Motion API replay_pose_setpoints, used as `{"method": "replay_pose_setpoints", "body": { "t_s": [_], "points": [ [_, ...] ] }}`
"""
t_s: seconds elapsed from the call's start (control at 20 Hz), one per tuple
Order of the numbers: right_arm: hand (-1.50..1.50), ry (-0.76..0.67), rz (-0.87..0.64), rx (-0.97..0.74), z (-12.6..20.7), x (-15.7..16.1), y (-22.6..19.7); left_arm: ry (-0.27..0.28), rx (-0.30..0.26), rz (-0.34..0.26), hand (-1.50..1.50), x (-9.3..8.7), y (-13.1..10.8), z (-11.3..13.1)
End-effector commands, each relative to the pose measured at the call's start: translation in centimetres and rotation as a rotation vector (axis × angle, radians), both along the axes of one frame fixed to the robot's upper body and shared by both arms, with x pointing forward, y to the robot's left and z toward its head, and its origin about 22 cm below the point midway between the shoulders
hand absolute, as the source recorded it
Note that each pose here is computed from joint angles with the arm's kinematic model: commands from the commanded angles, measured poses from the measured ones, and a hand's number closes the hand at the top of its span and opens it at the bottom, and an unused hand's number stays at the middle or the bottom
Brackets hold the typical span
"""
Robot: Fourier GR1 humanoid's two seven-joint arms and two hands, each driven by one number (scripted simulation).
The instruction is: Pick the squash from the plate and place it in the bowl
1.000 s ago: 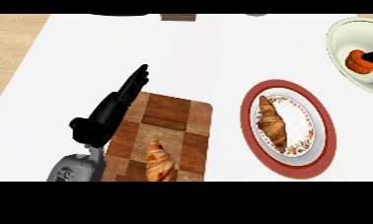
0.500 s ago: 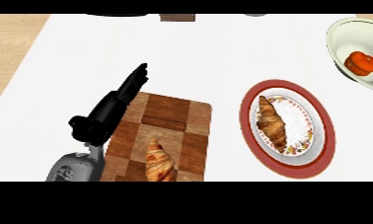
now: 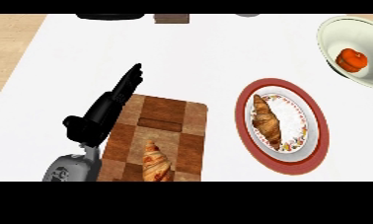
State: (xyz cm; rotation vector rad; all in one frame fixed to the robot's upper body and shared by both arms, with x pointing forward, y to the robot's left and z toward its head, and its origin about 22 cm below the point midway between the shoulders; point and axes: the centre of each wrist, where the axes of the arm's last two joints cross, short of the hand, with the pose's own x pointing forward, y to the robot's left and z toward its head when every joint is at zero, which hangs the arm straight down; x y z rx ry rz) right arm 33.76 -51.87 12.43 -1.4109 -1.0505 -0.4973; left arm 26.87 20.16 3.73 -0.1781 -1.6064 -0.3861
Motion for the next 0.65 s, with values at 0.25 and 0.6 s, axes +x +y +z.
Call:
{"method": "replay_pose_setpoints", "body": {
  "t_s": [0.25, 0.6],
  "points": [
    [-1.5, -0.159, -0.071, -0.002, -4.1, -9.2, -5.4, 0.019, 0.013, 0.01, 0.0, -1.0, -1.2, -0.5],
    [-1.5, -0.146, 0.019, 0.051, -4.5, -15.6, -8.0, 0.023, -0.009, 0.026, 0.0, -0.1, 2.1, 0.6]
  ]
}}
